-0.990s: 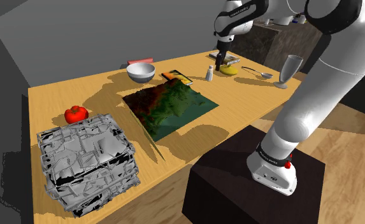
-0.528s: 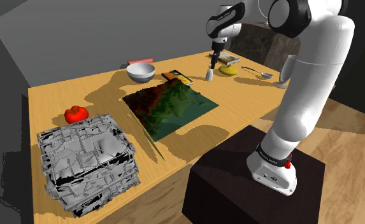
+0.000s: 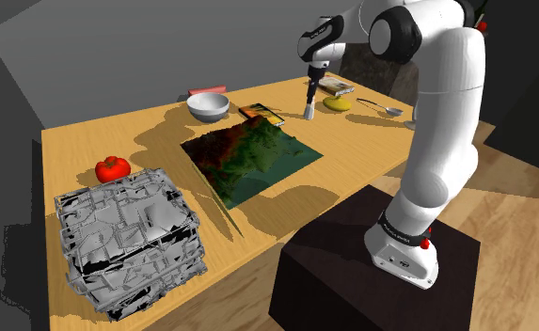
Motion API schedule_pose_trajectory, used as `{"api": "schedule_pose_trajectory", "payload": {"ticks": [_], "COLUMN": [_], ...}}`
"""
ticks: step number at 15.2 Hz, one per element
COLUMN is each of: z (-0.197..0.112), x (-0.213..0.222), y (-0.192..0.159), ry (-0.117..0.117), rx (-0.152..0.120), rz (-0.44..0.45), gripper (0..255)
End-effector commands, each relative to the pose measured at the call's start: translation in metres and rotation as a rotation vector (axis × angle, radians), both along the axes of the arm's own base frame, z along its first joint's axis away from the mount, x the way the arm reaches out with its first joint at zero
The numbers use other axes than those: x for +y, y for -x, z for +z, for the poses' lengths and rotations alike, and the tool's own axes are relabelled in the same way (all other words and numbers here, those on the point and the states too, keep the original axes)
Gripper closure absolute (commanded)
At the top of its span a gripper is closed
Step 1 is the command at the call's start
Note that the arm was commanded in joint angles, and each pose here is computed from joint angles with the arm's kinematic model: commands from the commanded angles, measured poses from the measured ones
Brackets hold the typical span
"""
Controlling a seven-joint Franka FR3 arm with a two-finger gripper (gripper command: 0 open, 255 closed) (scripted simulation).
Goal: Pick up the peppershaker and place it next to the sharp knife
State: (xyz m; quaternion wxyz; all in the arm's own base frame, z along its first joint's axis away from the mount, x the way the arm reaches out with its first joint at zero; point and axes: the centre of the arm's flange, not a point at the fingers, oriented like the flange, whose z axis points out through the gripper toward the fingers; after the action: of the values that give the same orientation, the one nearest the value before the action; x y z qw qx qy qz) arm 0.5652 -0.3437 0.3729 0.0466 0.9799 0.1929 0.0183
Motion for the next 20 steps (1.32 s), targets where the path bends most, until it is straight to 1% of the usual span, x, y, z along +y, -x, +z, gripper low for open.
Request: {"api": "schedule_pose_trajectory", "payload": {"ticks": [1,3,11,12,20], "z": [-0.011,-0.024,-0.024,-0.024,-0.024], "x": [-0.001,-0.003,-0.003,-0.003,-0.003], "y": [-0.001,-0.001,-0.001,-0.001,-0.001], "ry": [0.0,0.0,0.0,0.0,0.0], "rx": [-0.001,-0.001,-0.001,-0.001,-0.001], "rz": [0.0,0.0,0.0,0.0,0.0], "gripper": [0,0,0,255,255]}}
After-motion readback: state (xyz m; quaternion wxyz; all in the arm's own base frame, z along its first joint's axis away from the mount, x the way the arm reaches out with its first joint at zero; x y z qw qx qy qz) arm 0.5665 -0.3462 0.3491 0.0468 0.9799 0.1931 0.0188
